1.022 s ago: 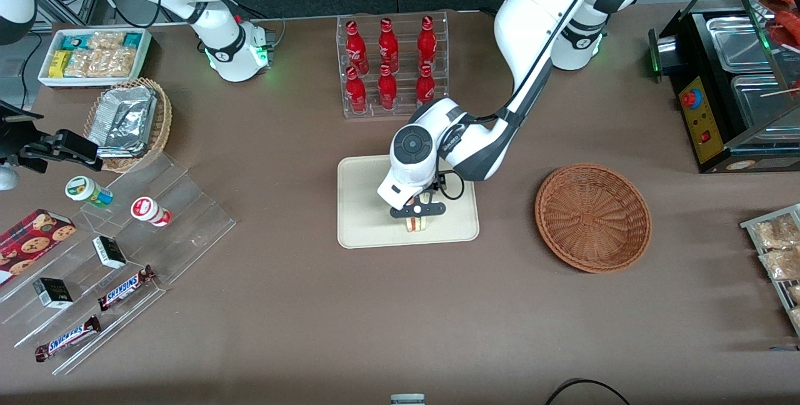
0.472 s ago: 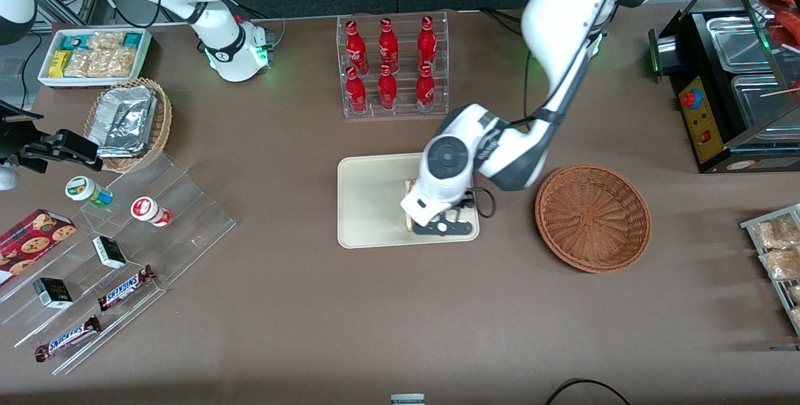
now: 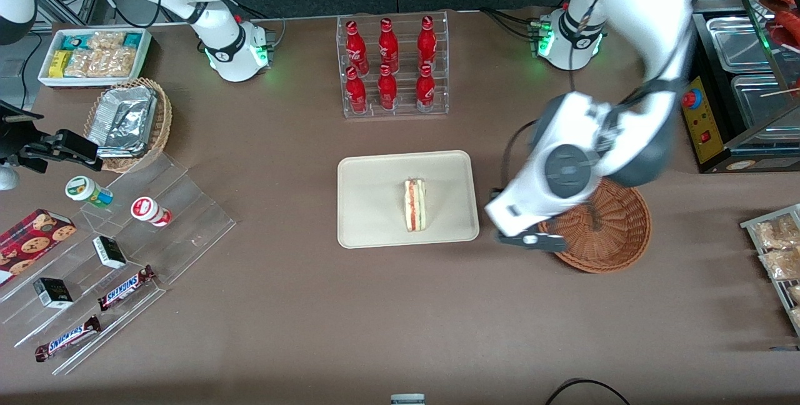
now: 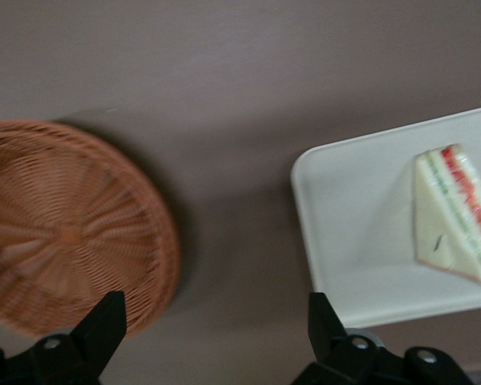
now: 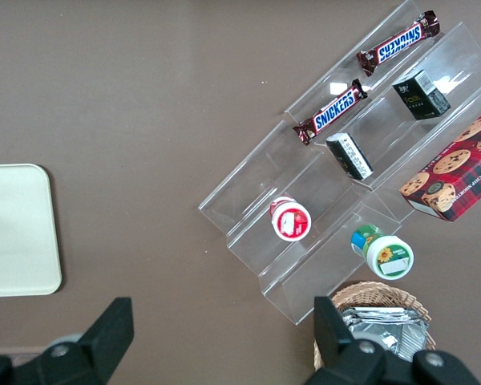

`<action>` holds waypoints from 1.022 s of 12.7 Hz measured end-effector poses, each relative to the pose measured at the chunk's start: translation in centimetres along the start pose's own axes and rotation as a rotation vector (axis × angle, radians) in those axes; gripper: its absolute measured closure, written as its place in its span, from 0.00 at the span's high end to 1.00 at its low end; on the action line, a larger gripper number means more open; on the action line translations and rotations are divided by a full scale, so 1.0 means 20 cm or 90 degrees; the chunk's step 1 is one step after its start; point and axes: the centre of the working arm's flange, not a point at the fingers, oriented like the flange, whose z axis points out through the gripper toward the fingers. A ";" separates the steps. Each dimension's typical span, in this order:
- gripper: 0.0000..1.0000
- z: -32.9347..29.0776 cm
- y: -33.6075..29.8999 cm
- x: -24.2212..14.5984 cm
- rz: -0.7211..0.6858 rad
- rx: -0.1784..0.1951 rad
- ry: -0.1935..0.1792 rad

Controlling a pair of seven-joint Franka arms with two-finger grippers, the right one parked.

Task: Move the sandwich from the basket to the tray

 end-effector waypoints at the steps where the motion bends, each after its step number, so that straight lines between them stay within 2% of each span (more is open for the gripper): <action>1: 1.00 -0.11 -0.16 -0.04 -0.013 0.000 0.000; 5: 1.00 -0.34 -0.65 -0.21 -0.031 -0.007 0.028; 13: 1.00 -0.70 -0.97 -0.63 -0.072 0.004 0.064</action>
